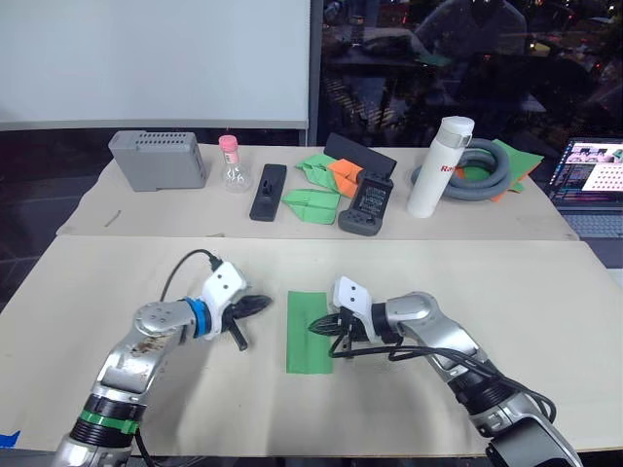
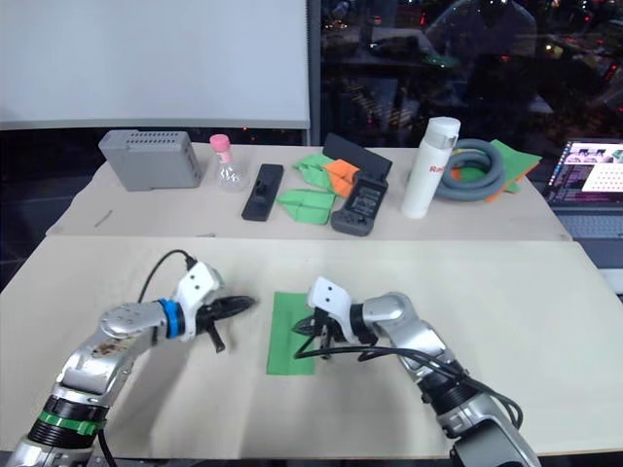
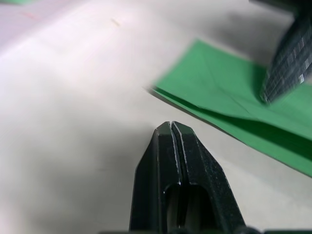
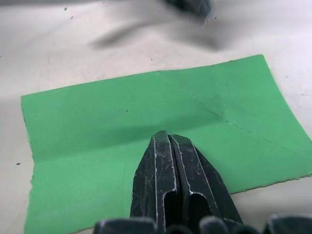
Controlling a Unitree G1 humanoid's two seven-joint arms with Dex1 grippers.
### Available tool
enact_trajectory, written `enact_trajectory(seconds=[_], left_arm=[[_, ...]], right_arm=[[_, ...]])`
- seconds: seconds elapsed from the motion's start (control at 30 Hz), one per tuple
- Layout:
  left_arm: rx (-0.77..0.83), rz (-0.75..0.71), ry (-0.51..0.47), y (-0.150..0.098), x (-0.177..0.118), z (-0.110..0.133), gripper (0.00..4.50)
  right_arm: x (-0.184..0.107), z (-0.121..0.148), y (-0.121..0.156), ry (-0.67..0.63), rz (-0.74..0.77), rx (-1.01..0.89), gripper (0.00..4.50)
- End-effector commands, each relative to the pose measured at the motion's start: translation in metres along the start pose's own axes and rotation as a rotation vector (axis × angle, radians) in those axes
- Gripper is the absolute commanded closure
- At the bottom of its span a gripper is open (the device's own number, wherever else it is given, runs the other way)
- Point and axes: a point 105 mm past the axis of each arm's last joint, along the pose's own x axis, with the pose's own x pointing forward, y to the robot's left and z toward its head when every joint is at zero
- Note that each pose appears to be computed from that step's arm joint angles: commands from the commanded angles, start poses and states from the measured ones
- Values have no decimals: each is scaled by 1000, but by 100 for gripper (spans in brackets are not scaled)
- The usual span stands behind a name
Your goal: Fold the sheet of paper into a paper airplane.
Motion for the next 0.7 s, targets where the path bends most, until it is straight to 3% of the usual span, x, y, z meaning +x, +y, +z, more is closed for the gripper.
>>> enact_trajectory(seconds=[0.03,0.37,0.7], left_arm=[[33,-47,-112,-5,2,29,450],[39,-192,-97,-38,37,25,450],[50,-252,101,-56,44,-24,450]], right_arm=[[4,-26,7,127,11,27,444],[-10,-34,17,162,-26,72,444],[-24,-31,16,136,-106,125,444]])
